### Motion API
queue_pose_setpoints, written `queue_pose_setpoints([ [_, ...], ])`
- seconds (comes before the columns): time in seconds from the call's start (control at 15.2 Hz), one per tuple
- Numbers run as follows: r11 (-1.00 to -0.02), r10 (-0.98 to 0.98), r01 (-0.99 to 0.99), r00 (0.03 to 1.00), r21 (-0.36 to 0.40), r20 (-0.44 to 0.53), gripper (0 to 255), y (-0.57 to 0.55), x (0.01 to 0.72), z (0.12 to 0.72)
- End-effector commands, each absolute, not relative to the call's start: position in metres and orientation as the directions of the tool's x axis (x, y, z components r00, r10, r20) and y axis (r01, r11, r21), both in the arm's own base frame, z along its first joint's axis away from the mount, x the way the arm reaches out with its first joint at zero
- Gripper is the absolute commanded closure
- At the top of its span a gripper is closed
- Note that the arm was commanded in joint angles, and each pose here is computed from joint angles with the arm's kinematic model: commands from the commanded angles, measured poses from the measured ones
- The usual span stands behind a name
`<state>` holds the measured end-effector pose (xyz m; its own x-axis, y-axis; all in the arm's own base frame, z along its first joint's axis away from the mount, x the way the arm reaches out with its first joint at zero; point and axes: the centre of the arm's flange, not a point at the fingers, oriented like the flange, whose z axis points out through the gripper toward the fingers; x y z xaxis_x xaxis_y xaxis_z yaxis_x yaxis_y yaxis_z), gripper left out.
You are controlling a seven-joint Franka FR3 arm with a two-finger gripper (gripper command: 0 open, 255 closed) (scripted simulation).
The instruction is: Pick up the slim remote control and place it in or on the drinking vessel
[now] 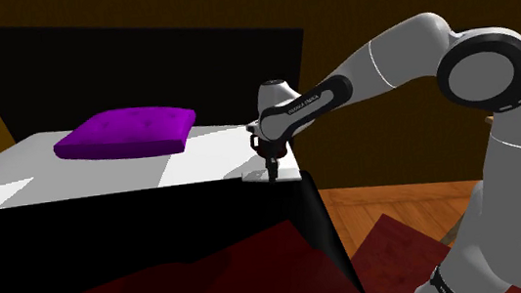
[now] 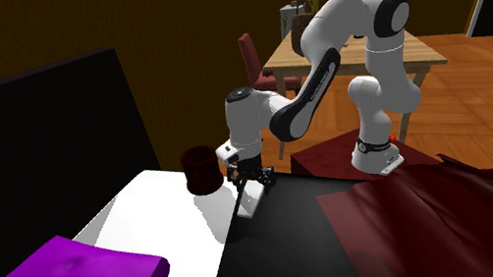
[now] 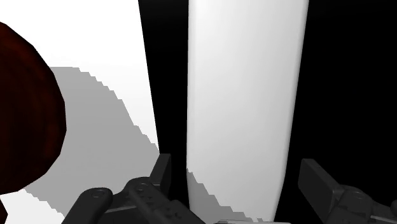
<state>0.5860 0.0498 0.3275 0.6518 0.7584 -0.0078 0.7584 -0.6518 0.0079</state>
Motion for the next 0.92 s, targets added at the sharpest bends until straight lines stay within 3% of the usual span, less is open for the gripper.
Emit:
queue_pose_setpoints([
  [0.0, -0.652, 0.758, 0.758, 0.652, 0.008, -0.008, 0, 0.050, 0.586, 0.328],
  [0.07, -0.652, 0.758, 0.758, 0.652, 0.008, -0.008, 0, 0.050, 0.586, 0.327],
  [0.13, -0.652, 0.758, 0.758, 0.652, 0.008, -0.008, 255, 0.050, 0.586, 0.327],
  [0.86, -0.652, 0.758, 0.758, 0.652, 0.008, -0.008, 255, 0.050, 0.586, 0.338],
])
